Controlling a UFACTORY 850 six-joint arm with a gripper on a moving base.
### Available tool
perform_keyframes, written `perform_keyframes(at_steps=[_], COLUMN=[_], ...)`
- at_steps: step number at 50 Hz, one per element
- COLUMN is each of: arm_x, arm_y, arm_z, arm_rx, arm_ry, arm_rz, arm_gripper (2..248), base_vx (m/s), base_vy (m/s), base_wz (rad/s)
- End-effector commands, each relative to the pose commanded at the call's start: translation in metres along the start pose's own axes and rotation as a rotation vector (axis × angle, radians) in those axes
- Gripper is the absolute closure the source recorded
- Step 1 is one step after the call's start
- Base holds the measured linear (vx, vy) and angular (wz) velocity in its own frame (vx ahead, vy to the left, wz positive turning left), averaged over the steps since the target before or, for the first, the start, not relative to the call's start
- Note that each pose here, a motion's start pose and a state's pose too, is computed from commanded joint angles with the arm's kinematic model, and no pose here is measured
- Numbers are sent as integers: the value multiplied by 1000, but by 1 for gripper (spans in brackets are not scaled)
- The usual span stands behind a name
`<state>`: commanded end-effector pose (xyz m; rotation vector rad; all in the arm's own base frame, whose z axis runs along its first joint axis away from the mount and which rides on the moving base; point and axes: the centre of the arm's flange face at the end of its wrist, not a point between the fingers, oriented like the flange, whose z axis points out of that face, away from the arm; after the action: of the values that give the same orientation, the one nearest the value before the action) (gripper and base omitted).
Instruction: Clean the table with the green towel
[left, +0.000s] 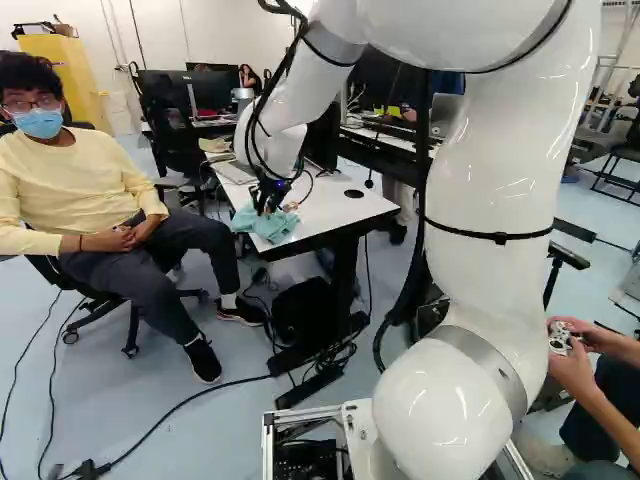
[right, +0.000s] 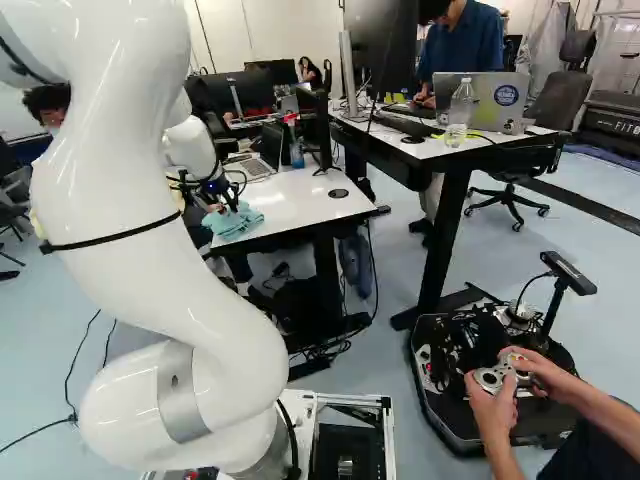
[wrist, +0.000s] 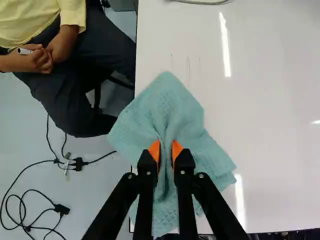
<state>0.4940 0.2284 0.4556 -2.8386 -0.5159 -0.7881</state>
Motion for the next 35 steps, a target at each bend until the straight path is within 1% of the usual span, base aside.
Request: perform_keyframes(at_steps=[16, 35], arm_x=[5, 13], arm_y=[0, 3], arm_z=[-21, -44], arm_rx=[3, 1], arm_ry=[36, 81], arm_rz=[0, 6], arm_gripper=[199, 199], base_vx=[0, 0], base_vy=[0, 0], base_wz=[0, 0])
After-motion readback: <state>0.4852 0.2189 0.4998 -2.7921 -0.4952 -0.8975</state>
